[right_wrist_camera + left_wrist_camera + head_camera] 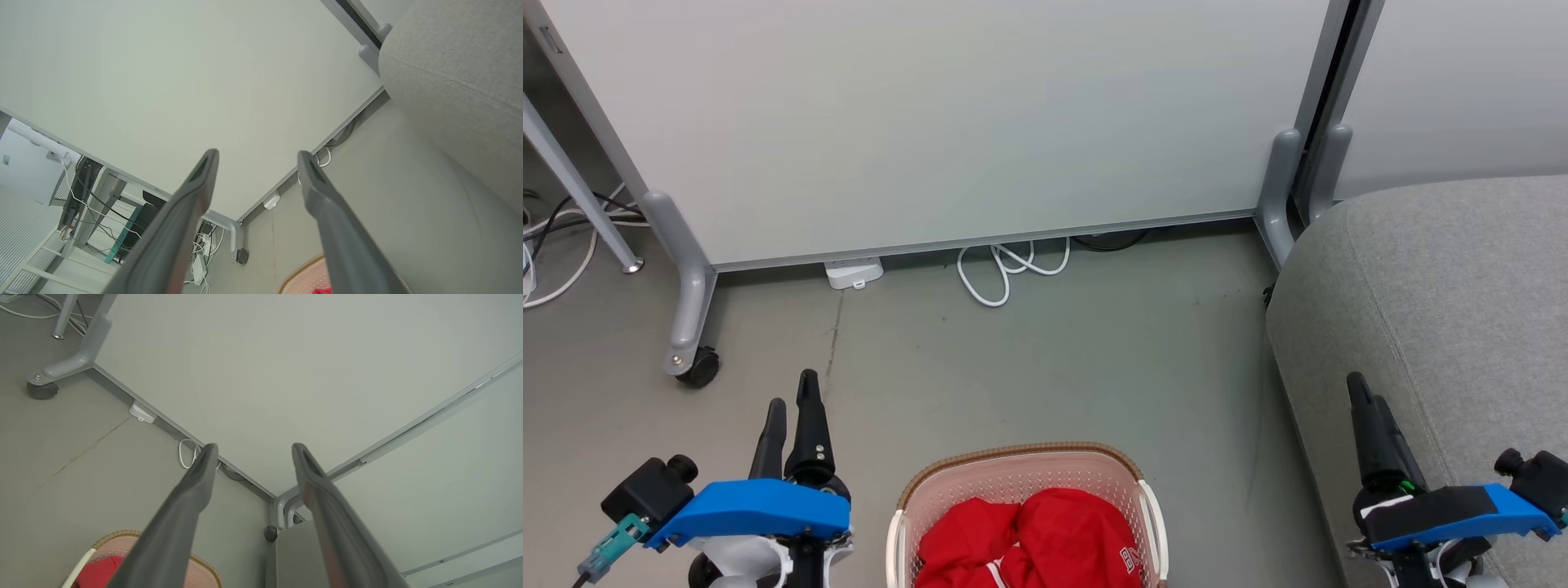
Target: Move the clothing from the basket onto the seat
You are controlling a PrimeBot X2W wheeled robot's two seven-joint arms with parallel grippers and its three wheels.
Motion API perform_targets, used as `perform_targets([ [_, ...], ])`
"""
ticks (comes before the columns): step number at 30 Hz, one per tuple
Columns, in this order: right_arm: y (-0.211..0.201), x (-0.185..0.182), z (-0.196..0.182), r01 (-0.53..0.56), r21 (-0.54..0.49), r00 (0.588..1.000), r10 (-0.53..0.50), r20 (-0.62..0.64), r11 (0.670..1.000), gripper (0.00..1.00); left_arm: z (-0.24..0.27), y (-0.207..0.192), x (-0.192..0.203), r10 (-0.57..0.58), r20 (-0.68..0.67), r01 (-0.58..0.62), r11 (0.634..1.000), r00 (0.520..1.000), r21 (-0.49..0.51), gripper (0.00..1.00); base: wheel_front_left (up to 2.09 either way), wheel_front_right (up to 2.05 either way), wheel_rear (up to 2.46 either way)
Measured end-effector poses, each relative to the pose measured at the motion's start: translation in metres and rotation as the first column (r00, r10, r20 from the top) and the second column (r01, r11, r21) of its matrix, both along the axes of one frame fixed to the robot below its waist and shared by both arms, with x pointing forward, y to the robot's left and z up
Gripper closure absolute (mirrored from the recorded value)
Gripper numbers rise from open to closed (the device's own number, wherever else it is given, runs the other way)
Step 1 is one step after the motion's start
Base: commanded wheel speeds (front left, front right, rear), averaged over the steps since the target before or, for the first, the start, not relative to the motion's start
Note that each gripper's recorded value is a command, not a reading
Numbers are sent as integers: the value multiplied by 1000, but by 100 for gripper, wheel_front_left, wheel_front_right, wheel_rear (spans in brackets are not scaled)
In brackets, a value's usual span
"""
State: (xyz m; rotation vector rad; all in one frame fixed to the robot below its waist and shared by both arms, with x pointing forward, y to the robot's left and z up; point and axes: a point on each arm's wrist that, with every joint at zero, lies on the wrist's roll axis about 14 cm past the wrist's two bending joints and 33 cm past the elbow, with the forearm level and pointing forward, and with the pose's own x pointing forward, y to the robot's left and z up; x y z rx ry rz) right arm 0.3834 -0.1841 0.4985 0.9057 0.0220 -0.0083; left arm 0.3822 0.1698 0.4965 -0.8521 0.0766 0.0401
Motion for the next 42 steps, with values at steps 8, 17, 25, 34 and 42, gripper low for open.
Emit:
perform_targets([
  [8, 4, 0, 2, -11, -116, 1000, 12, 13, 993, 0, 0, -1, -1, 2, 4, -3, 993, 1000, 115, 0, 0, 0, 0],
  [17, 9, -3, 0, -26, -232, 999, 31, 17, 972, 0, 2, -4, -2, -6, 23, 1, 973, 1000, 232, 0, 0, 0, 0],
  [25, 14, -3, -1, -39, -321, 999, 49, 23, 946, 0, 3, -9, -3, -23, 33, 11, 943, 999, 334, 0, 0, 0, 0],
  [34, 20, -4, 0, -51, -400, 997, 70, 34, 915, 0, 3, -11, -4, -29, 46, 7, 907, 999, 422, 0, 0, 0, 0],
  [42, 25, -4, 0, -60, -468, 995, 90, 41, 882, 0, 4, -15, -4, -50, 60, 14, 867, 997, 498, 0, 0, 0, 0],
])
